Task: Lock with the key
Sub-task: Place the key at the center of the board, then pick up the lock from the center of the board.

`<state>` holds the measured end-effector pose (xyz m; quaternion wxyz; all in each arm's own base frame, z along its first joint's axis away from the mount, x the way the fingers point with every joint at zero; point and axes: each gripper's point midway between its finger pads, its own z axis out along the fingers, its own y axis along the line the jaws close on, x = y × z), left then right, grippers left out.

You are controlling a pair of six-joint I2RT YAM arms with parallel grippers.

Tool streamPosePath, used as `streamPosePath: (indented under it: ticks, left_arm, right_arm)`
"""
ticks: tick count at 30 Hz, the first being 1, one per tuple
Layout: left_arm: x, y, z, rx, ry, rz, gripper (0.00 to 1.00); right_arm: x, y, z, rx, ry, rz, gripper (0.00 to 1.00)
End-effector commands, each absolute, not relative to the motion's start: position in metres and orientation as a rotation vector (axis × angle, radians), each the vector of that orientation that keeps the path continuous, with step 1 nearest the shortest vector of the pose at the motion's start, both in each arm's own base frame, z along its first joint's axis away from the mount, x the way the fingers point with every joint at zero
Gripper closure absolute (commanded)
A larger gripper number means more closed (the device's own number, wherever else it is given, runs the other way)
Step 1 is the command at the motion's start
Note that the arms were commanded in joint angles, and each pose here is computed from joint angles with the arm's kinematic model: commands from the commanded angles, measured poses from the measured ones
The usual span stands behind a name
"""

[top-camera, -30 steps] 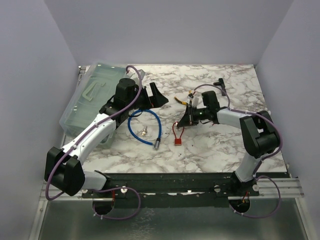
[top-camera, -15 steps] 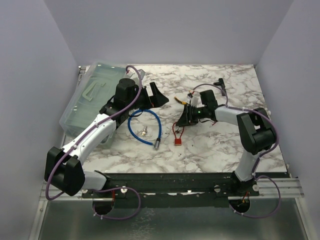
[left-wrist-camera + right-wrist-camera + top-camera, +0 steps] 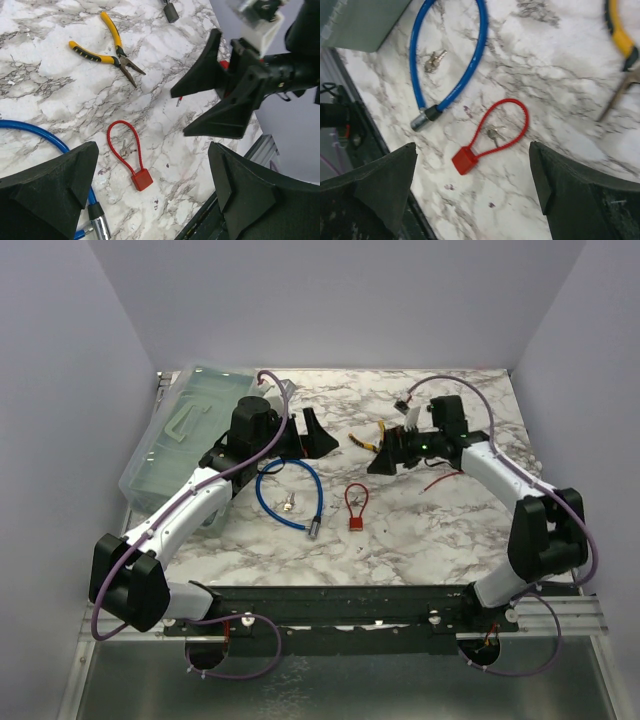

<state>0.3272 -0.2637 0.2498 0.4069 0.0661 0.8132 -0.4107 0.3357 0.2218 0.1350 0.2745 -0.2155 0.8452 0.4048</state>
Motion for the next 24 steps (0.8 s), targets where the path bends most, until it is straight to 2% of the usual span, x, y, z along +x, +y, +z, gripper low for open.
streamPosePath:
  ticks: [1,10,17,24]
  left_arm:
    - [0.325,-0.265,0.269,0.291,1.963,-1.020,0.01]
    - [0.323,-0.266,0.274,0.339,1.938,-1.017,0.01]
    - [0.321,-0.267,0.271,0.331,1.944,-1.040,0.01]
    - [0.318,-0.269,0.272,0.352,1.940,-1.050,0.01]
  right_arm:
    - [0.331,0.167,0.139,-0.758,2.247,0.877,0.00]
    - [0.343,0.023,0.099,-1.028,2.296,0.550,0.01]
    - [0.376,-0.074,0.066,-0.971,2.428,0.347,0.04]
    - [0.379,-0.144,0.040,-0.966,2.522,0.292,0.05]
